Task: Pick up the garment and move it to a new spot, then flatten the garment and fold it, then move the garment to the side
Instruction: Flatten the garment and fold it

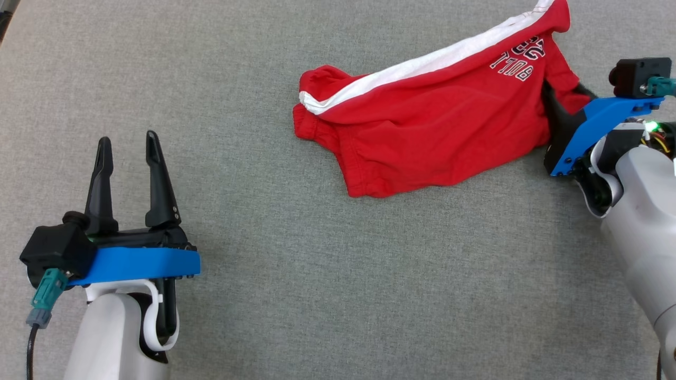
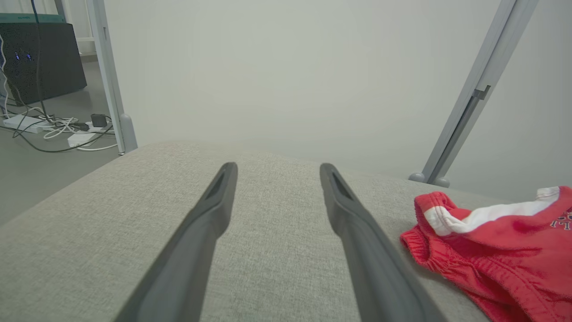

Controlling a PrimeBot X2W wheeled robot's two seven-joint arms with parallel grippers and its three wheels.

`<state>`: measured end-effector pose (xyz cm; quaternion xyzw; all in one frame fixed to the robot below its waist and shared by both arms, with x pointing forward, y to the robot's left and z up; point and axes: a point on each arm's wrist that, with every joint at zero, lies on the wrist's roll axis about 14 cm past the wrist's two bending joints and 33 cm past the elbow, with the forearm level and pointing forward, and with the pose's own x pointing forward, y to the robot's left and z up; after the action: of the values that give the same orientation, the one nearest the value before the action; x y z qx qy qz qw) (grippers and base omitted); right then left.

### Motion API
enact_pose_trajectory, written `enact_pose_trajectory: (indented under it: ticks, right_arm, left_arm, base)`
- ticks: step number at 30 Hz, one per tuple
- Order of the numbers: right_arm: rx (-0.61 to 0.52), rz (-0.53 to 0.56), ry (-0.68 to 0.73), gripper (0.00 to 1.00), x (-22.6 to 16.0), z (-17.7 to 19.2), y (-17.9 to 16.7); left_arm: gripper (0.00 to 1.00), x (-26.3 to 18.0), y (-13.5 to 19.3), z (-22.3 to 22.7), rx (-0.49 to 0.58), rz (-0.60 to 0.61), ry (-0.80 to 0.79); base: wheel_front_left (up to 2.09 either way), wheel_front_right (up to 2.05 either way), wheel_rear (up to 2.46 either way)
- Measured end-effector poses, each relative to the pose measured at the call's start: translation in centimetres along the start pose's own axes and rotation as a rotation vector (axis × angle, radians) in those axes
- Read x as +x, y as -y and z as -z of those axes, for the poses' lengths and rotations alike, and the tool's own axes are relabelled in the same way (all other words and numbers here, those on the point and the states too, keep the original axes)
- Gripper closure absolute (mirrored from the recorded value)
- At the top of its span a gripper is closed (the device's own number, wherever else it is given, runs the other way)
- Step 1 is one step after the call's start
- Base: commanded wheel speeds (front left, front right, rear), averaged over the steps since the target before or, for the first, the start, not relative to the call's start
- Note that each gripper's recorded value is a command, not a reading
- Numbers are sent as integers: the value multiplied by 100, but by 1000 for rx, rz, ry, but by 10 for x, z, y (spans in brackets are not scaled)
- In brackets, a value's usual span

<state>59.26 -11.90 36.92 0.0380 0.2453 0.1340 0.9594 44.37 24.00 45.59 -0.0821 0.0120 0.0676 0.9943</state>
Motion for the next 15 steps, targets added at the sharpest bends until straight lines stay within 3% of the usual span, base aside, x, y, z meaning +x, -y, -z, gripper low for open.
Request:
enact_pose_trajectory:
  ticks: [8, 15]
  right_arm:
    - [53, -1, 99, 100, -17, -15, -3]
    - [180, -1, 191, 100, -58, -9, -7]
  left_arm:
    - [0, -9, 2, -1, 18, 7, 1]
    - [0, -20, 13, -4, 15, 44, 4]
  base:
    - [0, 0, 0]
    - [0, 0, 0]
